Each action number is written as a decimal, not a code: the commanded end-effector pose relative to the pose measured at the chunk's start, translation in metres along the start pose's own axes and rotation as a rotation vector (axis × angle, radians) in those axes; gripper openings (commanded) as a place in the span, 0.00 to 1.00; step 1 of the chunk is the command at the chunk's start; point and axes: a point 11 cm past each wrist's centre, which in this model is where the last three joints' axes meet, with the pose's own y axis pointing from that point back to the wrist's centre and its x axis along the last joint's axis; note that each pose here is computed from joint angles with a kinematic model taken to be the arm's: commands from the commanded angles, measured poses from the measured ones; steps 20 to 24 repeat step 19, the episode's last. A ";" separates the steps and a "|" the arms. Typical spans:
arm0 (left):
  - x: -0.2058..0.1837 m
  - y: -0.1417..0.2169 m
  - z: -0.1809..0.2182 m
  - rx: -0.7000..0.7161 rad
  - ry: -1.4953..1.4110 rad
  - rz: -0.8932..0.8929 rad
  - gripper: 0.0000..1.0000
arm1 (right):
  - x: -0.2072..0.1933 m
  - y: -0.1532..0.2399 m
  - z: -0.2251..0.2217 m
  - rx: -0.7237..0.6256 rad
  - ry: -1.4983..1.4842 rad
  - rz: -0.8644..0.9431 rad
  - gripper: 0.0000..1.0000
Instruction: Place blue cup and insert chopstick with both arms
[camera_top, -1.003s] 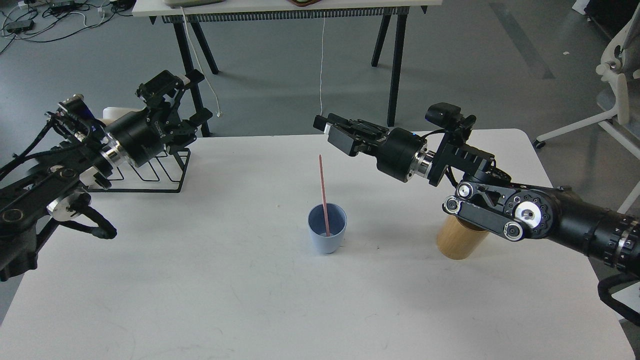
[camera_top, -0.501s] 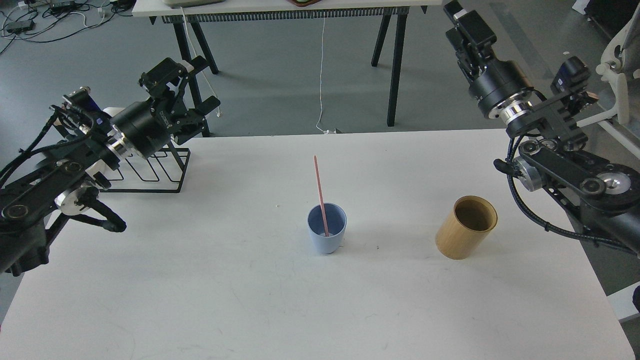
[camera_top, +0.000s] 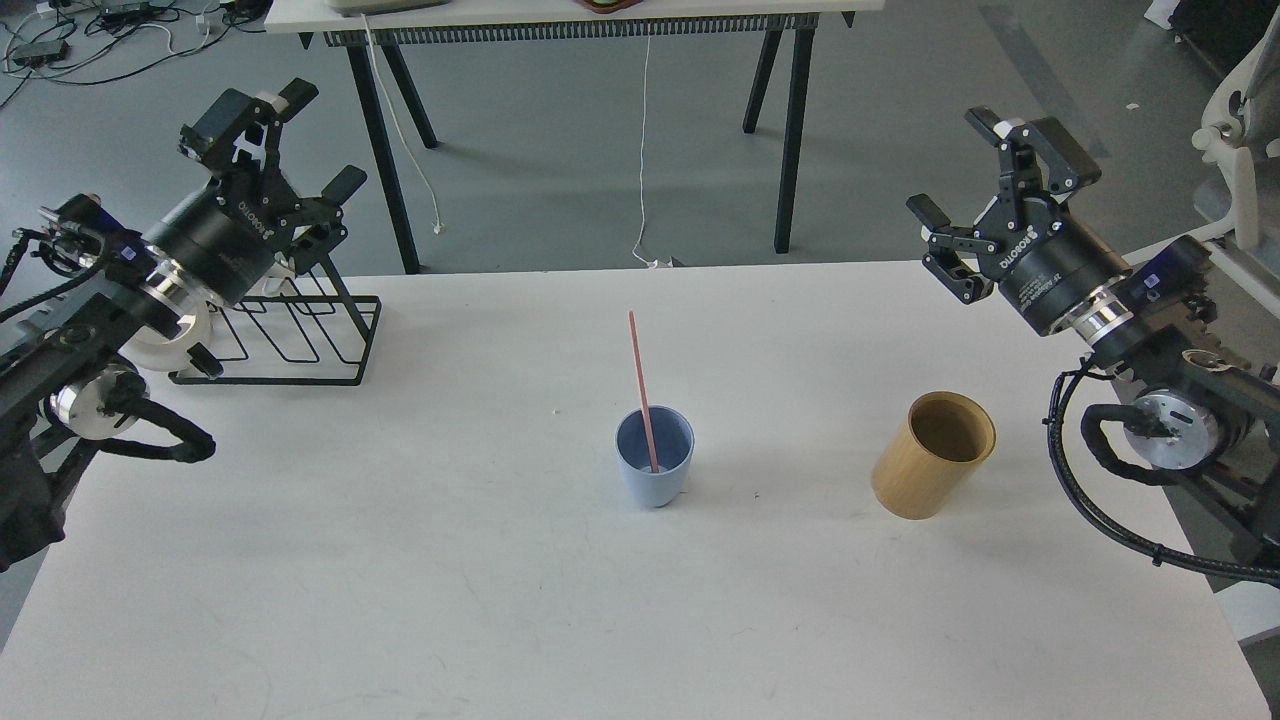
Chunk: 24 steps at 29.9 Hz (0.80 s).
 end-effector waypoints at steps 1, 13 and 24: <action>0.000 0.005 -0.007 0.014 0.009 0.006 0.99 | 0.003 -0.003 -0.006 0.027 -0.004 0.016 0.99; -0.005 0.005 -0.013 0.020 0.022 0.000 0.99 | 0.000 -0.018 -0.022 0.117 -0.033 0.057 0.99; -0.006 0.006 -0.016 0.026 0.026 0.000 0.99 | 0.000 -0.018 -0.021 0.113 -0.024 0.077 0.99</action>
